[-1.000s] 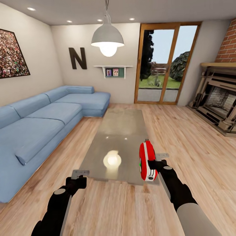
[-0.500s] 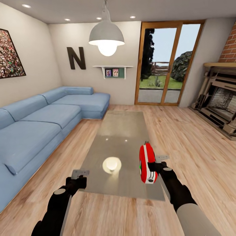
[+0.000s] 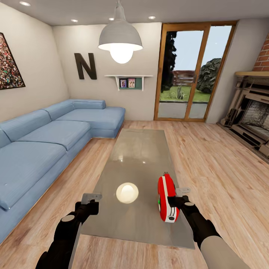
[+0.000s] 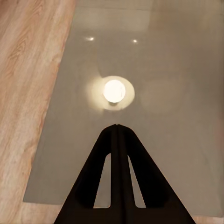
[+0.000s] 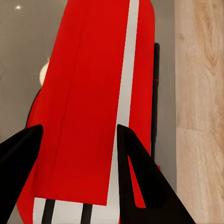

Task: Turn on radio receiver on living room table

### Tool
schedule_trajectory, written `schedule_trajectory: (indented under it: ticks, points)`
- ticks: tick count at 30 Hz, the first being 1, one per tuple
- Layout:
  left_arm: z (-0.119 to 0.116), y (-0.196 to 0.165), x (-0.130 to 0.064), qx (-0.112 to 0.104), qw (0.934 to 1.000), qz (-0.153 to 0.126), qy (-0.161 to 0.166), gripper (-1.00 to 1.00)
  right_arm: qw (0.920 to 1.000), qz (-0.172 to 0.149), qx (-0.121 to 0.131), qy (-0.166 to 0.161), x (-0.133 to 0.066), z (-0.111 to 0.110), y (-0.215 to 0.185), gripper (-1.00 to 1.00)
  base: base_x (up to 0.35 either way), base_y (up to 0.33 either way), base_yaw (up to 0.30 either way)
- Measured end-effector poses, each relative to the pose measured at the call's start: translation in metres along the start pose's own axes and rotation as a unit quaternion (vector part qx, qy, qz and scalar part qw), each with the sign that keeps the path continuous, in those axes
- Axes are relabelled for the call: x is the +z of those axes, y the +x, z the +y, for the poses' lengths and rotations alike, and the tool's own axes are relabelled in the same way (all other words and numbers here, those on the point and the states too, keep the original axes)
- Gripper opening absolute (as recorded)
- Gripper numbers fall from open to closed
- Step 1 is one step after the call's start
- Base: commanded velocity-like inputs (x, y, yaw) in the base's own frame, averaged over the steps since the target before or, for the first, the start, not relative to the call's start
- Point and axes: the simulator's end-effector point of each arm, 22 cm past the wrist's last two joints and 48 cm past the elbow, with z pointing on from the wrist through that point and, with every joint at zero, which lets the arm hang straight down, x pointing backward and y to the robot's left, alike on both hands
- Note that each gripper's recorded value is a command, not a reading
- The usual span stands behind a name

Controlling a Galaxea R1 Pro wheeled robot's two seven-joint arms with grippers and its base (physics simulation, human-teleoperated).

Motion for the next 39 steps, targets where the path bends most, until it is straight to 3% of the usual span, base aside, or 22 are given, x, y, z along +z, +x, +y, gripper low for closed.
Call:
schedule_trajectory:
  ticks: [17, 28, 34, 39]
  points:
    - [0.000, 0.000, 0.000, 0.000, 1.0000, -0.001, 0.000, -1.00, 1.0000, 0.000, 0.002, -0.003, 0.000, 0.001, 0.001, -1.00, 0.002, 0.000, 0.000]
    - [0.000, 0.000, 0.000, 0.000, 1.0000, 0.000, 0.000, -1.00, 0.9992, -0.039, -0.002, -0.010, 0.004, 0.008, 0.007, -1.00, 0.000, 0.000, 0.000]
    - [0.000, 0.000, 0.000, 0.000, 1.0000, -0.001, 0.000, -1.00, 0.9992, -0.039, -0.001, -0.010, 0.005, 0.008, 0.009, -1.00, 0.000, 0.000, 0.000]
    - [0.000, -0.001, 0.000, 0.000, 1.0000, -0.001, 0.000, -1.00, 0.9997, -0.019, -0.002, -0.013, 0.007, 0.011, 0.032, -1.00, 0.000, 0.000, 0.000]
